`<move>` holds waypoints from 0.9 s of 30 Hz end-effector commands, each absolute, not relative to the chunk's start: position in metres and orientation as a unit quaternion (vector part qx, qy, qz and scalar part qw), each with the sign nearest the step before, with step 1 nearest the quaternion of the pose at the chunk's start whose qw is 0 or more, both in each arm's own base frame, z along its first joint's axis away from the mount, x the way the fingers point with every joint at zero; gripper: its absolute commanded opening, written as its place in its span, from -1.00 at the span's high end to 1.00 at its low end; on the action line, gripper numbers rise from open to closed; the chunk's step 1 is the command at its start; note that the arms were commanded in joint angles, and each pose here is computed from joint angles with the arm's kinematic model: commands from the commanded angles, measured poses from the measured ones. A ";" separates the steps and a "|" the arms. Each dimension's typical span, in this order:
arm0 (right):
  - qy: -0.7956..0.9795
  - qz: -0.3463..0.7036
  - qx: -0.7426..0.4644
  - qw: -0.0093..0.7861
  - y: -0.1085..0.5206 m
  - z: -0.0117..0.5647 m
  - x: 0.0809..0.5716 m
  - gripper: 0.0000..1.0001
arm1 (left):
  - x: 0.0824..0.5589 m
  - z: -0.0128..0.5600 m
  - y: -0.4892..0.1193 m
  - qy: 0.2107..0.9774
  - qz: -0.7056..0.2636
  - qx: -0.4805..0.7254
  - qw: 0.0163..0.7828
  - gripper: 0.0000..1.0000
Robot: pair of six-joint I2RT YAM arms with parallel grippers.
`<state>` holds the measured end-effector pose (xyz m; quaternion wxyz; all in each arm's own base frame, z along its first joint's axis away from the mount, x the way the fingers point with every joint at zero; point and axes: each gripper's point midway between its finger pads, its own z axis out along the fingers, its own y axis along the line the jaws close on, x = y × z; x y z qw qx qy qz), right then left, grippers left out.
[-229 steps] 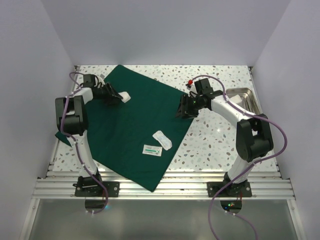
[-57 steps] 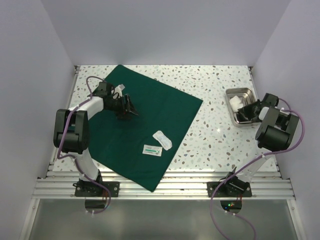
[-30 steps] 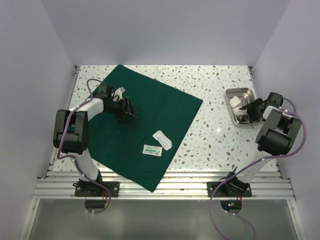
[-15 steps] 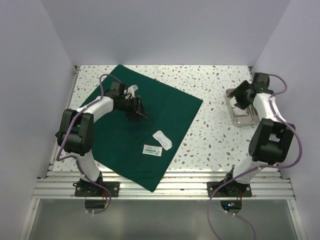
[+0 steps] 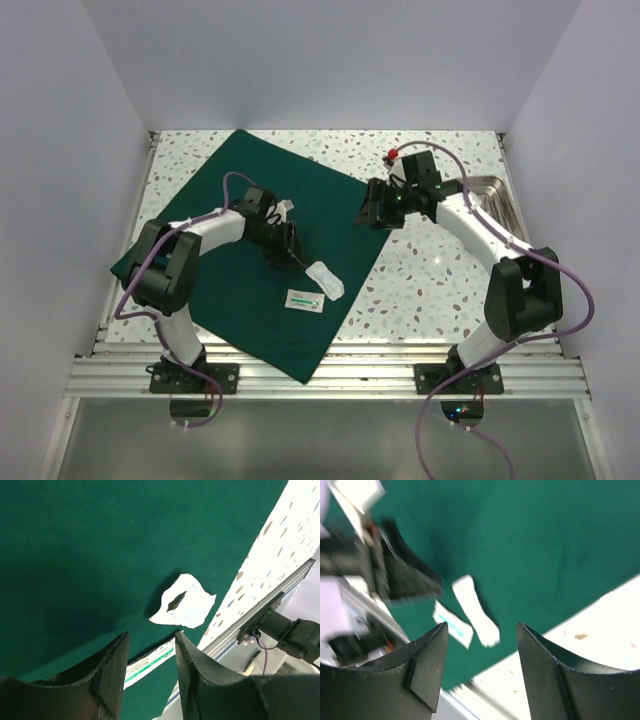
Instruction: Prepare the surgical pack
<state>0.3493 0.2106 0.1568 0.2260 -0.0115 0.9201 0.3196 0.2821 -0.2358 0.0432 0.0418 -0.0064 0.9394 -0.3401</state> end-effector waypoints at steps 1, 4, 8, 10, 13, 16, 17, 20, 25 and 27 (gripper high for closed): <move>0.923 0.332 -0.060 0.185 0.211 0.144 0.306 -0.21 | 0.287 0.053 -0.245 0.929 -0.367 -0.021 0.049 0.10; 0.923 0.339 -0.063 0.172 0.210 0.136 0.291 -0.20 | 0.291 0.049 -0.252 0.921 -0.385 -0.040 0.043 0.14; 0.919 0.346 -0.071 0.174 0.210 0.140 0.285 -0.20 | 0.289 0.050 -0.258 0.914 -0.400 -0.055 0.039 0.17; 0.918 0.346 -0.078 0.178 0.210 0.142 0.285 -0.20 | 0.286 0.044 -0.256 0.918 -0.390 -0.059 0.033 0.18; 0.917 0.348 -0.080 0.178 0.210 0.142 0.284 -0.20 | 0.282 0.037 -0.256 0.921 -0.384 -0.062 0.023 0.20; 0.916 0.353 -0.079 0.172 0.212 0.140 0.282 -0.18 | 0.282 0.034 -0.259 0.922 -0.382 -0.062 0.020 0.21; 0.915 0.354 -0.079 0.174 0.212 0.139 0.283 -0.18 | 0.283 0.034 -0.260 0.922 -0.381 -0.061 0.020 0.22; 0.915 0.356 -0.080 0.172 0.213 0.138 0.282 -0.18 | 0.282 0.030 -0.259 0.926 -0.372 -0.062 0.015 0.24; 0.915 0.356 -0.080 0.172 0.212 0.138 0.282 -0.17 | 0.280 0.024 -0.258 0.930 -0.363 -0.058 0.010 0.27; 0.915 0.357 -0.079 0.169 0.213 0.136 0.281 -0.17 | 0.280 0.023 -0.261 0.928 -0.369 -0.055 0.008 0.31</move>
